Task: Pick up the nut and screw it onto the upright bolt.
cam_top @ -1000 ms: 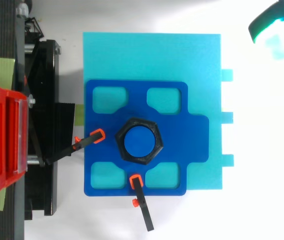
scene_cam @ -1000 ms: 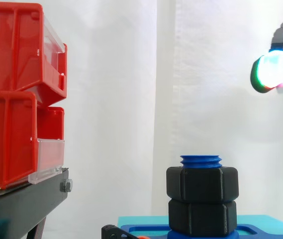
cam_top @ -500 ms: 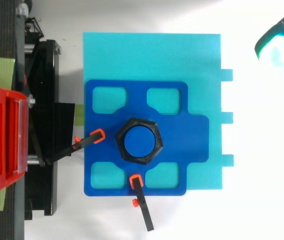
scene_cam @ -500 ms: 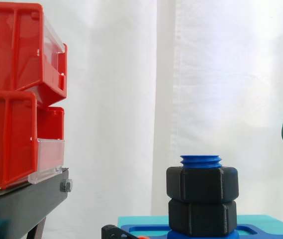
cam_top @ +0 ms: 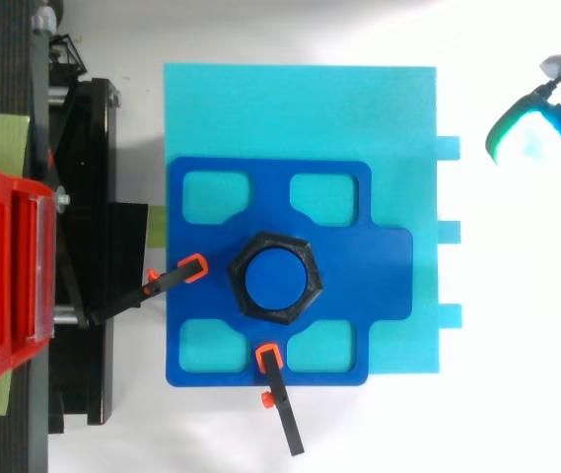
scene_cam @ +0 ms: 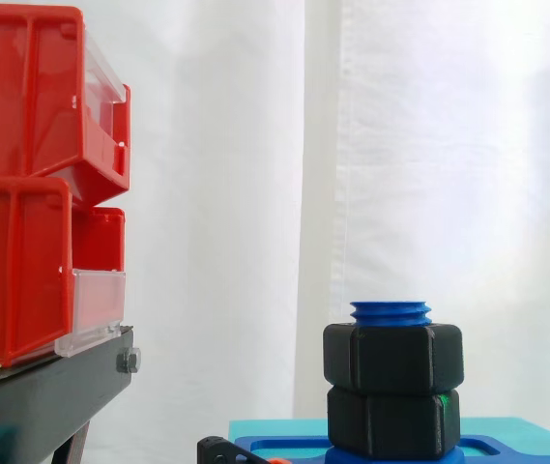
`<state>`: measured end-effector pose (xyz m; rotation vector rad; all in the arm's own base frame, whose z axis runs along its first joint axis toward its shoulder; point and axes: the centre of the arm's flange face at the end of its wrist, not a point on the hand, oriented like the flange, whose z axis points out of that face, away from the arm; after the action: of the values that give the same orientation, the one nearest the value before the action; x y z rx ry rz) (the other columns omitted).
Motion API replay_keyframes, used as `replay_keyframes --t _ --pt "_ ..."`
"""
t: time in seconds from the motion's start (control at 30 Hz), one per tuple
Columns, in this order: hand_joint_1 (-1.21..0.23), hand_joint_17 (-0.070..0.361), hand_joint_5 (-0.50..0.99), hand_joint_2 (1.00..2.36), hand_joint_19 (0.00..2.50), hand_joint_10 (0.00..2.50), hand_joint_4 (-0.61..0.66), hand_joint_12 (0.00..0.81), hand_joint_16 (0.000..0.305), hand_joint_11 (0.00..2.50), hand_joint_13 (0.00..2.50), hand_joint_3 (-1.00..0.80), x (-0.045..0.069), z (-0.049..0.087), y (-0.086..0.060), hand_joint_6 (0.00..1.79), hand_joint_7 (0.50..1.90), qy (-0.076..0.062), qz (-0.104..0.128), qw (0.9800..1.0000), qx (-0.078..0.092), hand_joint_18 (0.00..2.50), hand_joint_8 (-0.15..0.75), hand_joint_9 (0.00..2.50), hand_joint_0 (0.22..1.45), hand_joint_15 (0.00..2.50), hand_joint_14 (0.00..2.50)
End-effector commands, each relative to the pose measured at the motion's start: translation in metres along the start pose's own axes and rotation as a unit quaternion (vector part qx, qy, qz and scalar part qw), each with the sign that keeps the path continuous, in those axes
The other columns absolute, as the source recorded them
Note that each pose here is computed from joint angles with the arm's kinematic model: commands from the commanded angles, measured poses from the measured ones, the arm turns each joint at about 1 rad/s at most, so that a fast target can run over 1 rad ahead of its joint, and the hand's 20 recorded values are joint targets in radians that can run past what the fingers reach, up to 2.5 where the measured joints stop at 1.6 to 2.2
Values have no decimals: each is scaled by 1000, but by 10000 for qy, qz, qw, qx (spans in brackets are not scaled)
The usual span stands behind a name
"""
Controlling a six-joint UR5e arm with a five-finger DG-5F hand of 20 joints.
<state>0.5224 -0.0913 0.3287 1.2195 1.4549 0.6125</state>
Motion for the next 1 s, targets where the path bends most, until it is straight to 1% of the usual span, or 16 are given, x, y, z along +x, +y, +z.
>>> replay_keyframes --t 0.0,0.1,0.17,0.43,0.5,0.63,0.73,0.97 --pt "-570 81 -239 1000 0 0 156 317 36 0 0 -497 2 1 0 501 665 13 -1 10000 -39 0 258 330 590 0 0" --pt "-570 82 -243 1000 0 0 142 316 37 0 0 -500 2 1 0 501 655 18 -52 10000 -48 0 244 259 571 0 0" --pt "-566 84 -244 1000 0 0 140 318 37 0 0 -500 1 1 0 501 648 -5 -55 10000 -47 0 243 257 560 0 0" --pt "-569 88 -239 1000 0 0 126 321 39 0 0 -500 1 1 0 501 644 7 -52 10000 -58 0 231 229 543 0 0" --pt "-533 92 -239 1000 0 0 102 328 41 0 0 -500 2 1 1 501 636 14 -46 10000 -61 0 227 199 526 0 0" --pt "-519 94 -240 1000 0 0 91 329 42 0 0 -500 2 1 1 501 637 19 -43 10000 -71 0 225 188 524 0 0" --pt "-518 94 -241 1000 0 0 87 330 42 0 0 -500 1 2 1 501 641 -9 -40 10000 -83 0 224 185 524 0 0" --pt "-532 96 -243 1000 0 0 102 332 43 0 0 -500 1 2 1 501 651 -9 -40 10000 -83 0 226 176 517 0 0"
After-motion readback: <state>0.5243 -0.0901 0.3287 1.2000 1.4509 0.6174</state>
